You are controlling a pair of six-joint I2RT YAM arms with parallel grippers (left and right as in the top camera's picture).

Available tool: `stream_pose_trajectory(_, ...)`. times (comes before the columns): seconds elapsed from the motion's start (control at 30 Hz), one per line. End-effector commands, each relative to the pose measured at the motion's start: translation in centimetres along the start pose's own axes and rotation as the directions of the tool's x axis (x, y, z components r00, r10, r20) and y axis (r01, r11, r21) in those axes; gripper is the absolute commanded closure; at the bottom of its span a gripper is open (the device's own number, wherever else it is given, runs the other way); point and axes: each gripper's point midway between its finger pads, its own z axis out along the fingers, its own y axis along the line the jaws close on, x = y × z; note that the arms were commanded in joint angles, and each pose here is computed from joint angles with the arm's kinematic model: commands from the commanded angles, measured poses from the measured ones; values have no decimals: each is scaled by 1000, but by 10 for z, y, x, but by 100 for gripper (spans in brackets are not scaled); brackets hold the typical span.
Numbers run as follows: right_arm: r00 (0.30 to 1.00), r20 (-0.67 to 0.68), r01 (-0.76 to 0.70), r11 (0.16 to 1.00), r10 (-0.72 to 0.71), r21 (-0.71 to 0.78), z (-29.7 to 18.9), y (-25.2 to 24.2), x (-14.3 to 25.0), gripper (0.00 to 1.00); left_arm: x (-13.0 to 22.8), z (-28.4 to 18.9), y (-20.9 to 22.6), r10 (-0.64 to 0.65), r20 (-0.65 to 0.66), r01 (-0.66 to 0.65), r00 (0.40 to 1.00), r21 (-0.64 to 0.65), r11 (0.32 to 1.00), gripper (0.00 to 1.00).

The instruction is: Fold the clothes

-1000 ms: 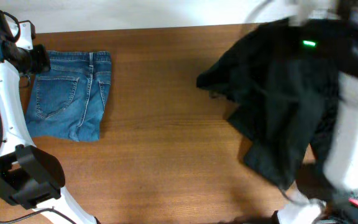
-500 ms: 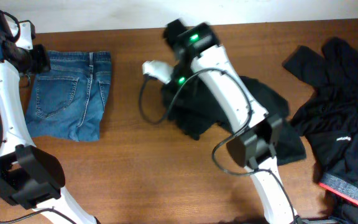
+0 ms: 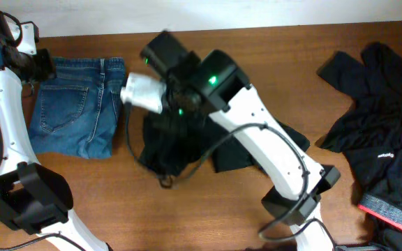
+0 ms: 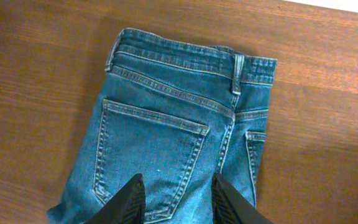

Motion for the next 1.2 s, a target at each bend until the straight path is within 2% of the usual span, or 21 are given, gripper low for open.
stream_pose_trajectory(0.0, 931, 78, -355, 835, 357, 421, 8, -136, 31, 90, -1, 0, -2, 13, 3, -13, 1000, 12, 1000, 65)
stream_pose_trajectory(0.03, 868, 188, -489, 723, 460, 488, 1, -173, 39, 72, -1, 0, -3, 14, 1, -14, 1000, 13, 1000, 65)
stream_pose_trajectory(0.07, 807, 275, -584, 642, 523, 497, -2, -198, 46, 41, 0, 0, -4, 15, -2, -15, 1000, 14, 1000, 65)
stream_pose_trajectory(0.1, 761, 330, -646, 603, 558, 469, -2, -215, 52, 14, 0, 0, -4, 14, -4, -14, 1000, 14, 1000, 65)
stream_pose_trajectory(0.13, 729, 352, -684, 611, 587, 399, 2, -227, 60, 5, 1, 0, -5, 16, -8, -16, 1000, 17, 1000, 66)
stream_pose_trajectory(0.17, 719, 350, -695, 628, 601, 350, 3, -228, 63, 1, 2, 0, -6, 17, -11, -17, 1000, 17, 1000, 65)
stream_pose_trajectory(0.23, 689, 317, -722, 655, 652, 222, 4, -224, 77, 1, 4, 0, -8, 20, -18, -19, 1000, 20, 1000, 66)
stream_pose_trajectory(0.3, 658, 265, -751, 641, 705, 160, 2, -219, 97, 1, 4, 1, -10, 24, -19, -23, 1000, 23, 999, 65)
stream_pose_trajectory(0.47, 583, 88, -808, 566, 808, 161, -1, -197, 150, 1, 3, 2, -21, 41, -19, -41, 999, 34, 999, 65)
stream_pose_trajectory(0.57, 582, 14, -804, 572, 813, 164, -1, -183, 163, 1, 2, 3, -31, 59, -17, -58, 998, 45, 997, 61)
stream_pose_trajectory(0.63, 583, -17, -800, 577, 812, 163, -1, -177, 167, 1, 2, 9, -36, 67, -22, -66, 997, 54, 996, 64)
stream_pose_trajectory(0.67, 579, -38, -801, 577, 814, 161, -1, -172, 169, 1, 6, 21, -41, 73, -43, -69, 996, 73, 995, 79)
stream_pose_trajectory(0.7, 576, -47, -802, 576, 816, 160, -1, -170, 170, 1, 9, 30, -45, 78, -59, -72, 995, 97, 993, 84)
stream_pose_trajectory(0.73, 573, -57, -803, 574, 817, 160, -1, -167, 171, 1, 19, 52, -62, 94, -93, -74, 991, 199, 977, 86)
stream_pose_trajectory(0.83, 571, -63, -804, 573, 819, 160, -1, -166, 172, 1, 30, 81, -87, 105, -123, -57, 987, 345, 937, 86)
stream_pose_trajectory(0.9, 569, -68, -805, 572, 820, 159, -1, -165, 173, 1, 37, 101, -92, 111, -139, -51, 984, 378, 925, 86)
stream_pose_trajectory(1.07, 561, -91, -807, 569, 823, 158, -1, -159, 175, 4, 67, 169, -86, 114, -217, -23, 969, 382, 924, 86)
stream_pose_trajectory(1.13, 562, -97, -806, 570, 821, 157, -1, -158, 175, 4, 79, 184, -71, 106, -255, -17, 961, 329, 944, 86)
stream_pose_trajectory(1.17, 561, -100, -807, 569, 822, 157, -1, -157, 176, 4, 86, 192, -56, 90, -286, -14, 954, 259, 966, 86)
